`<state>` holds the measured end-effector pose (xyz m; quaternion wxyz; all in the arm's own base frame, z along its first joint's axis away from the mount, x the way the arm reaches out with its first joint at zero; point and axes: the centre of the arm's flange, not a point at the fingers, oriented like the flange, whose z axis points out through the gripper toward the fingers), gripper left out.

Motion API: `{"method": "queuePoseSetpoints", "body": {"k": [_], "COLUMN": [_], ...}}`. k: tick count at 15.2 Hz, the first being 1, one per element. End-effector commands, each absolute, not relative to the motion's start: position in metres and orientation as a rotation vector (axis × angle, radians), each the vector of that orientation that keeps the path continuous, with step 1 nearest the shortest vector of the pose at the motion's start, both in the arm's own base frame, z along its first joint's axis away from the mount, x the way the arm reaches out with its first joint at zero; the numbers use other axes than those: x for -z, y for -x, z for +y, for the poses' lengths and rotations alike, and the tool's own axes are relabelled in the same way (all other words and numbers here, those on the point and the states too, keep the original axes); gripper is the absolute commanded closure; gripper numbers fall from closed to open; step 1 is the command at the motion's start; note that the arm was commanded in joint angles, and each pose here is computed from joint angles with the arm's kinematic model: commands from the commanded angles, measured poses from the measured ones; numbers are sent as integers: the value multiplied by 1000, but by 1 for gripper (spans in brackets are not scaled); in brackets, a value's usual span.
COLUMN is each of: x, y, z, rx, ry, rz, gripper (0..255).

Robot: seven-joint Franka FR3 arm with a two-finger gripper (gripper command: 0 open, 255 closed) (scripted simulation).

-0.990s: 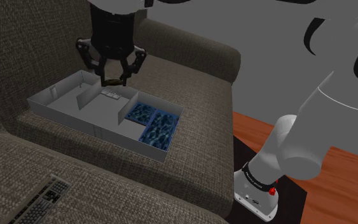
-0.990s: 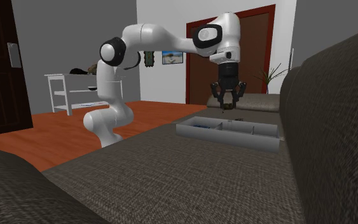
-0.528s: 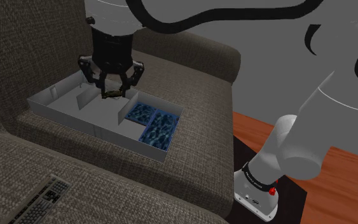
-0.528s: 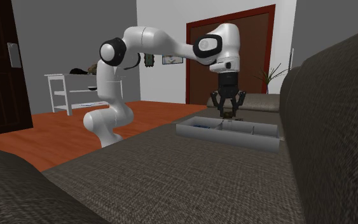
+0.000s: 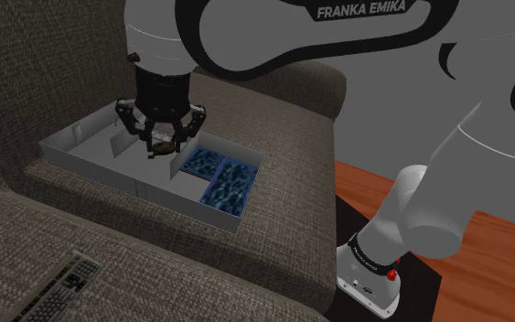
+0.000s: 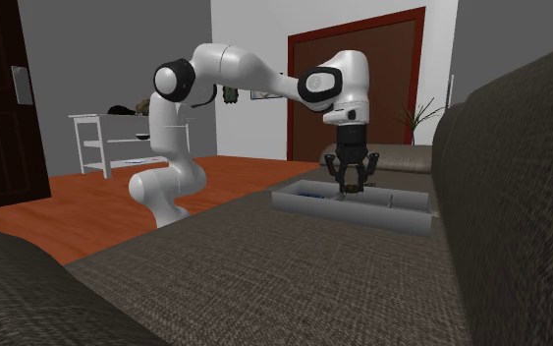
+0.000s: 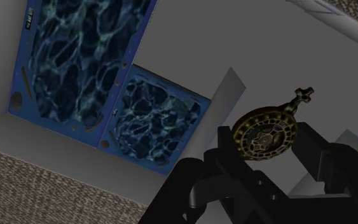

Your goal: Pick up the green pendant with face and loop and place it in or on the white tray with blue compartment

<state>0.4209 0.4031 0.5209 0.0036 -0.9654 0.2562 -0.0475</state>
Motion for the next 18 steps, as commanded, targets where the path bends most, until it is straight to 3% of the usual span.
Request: {"method": "queuePoseSetpoints", "body": {"k": [1,5,6,11,15,18], "x": [-517,-517,-516,-517,-567,-567], "y": [-421,-421,-421,-421,-417,-417], "z": [403,403,404,403,404,404], "rx": [143,143,143,143,143,143], "ry": [3029,3029,3029,3029,3029,3029], "rz": [803,803,803,803,803,803], "gripper": [255,255,0,0,0,0]}}
